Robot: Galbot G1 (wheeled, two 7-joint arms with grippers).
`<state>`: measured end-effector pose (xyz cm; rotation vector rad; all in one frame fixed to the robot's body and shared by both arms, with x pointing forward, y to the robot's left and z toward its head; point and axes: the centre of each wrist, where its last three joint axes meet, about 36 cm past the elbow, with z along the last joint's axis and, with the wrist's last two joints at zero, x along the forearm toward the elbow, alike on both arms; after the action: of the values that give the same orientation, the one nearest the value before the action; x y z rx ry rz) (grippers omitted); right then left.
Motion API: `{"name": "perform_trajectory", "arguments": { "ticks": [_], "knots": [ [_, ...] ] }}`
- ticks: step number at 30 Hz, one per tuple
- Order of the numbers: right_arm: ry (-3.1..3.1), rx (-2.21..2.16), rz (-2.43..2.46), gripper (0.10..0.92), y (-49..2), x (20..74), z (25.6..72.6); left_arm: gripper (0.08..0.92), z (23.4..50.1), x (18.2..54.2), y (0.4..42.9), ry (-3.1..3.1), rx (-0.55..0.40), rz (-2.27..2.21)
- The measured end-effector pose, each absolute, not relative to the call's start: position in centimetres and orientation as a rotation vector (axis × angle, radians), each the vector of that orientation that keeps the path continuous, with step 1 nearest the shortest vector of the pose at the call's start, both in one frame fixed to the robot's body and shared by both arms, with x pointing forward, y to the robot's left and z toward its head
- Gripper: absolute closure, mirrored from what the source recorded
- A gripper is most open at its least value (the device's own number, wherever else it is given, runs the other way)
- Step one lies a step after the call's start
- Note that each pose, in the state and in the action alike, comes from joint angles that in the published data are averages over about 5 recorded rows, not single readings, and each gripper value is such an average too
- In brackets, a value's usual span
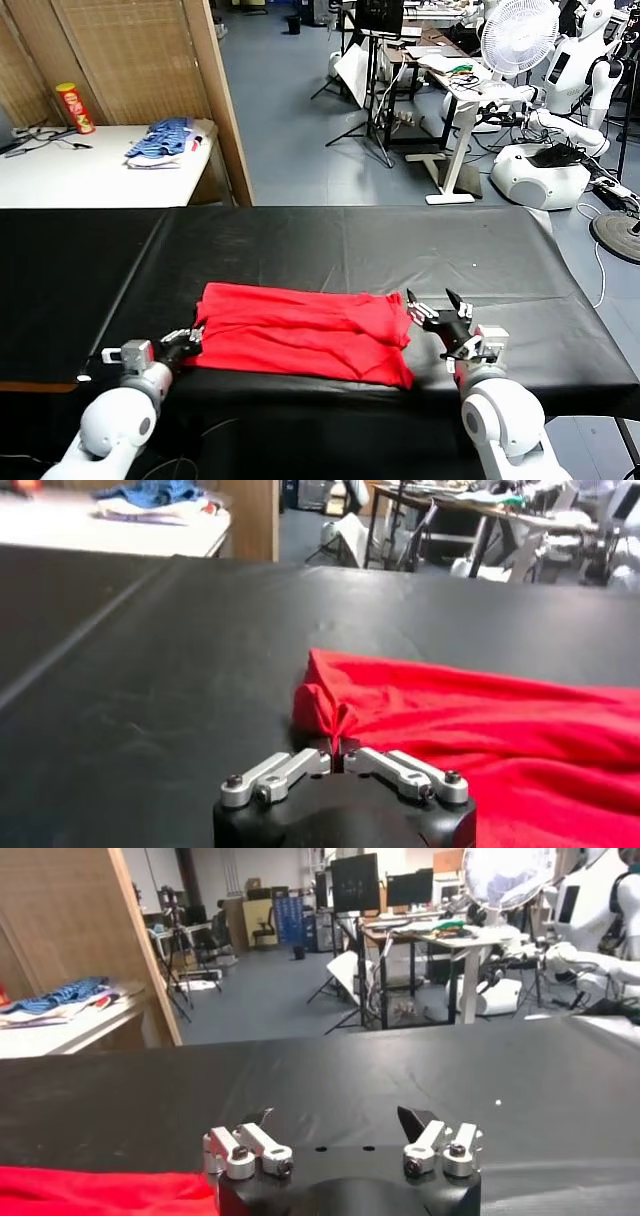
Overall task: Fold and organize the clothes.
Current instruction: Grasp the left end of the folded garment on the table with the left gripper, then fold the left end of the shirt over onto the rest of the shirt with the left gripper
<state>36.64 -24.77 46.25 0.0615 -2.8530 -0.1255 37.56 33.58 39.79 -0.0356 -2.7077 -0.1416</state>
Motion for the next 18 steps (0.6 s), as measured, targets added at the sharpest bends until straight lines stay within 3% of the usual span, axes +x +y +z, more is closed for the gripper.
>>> {"name": "perform_trajectory", "arguments": {
  "ticks": [10, 14, 18],
  "knots": [
    [-2.859, 0.041, -0.123, 0.224, -25.3, 36.2, 46.6, 0.841, 41.2, 37.6, 40.3, -2.655, 0.194, -0.74],
    [-2.854, 0.047, -0.126, 0.224, -25.0, 36.1, 46.5, 0.841, 42.2, 37.1, 40.5, -2.64, 0.201, -0.749],
    [-2.85, 0.049, -0.125, 0.224, -24.7, 35.8, 46.3, 0.841, 43.6, 36.7, 37.8, -2.67, 0.159, -0.595]
  ]
}}
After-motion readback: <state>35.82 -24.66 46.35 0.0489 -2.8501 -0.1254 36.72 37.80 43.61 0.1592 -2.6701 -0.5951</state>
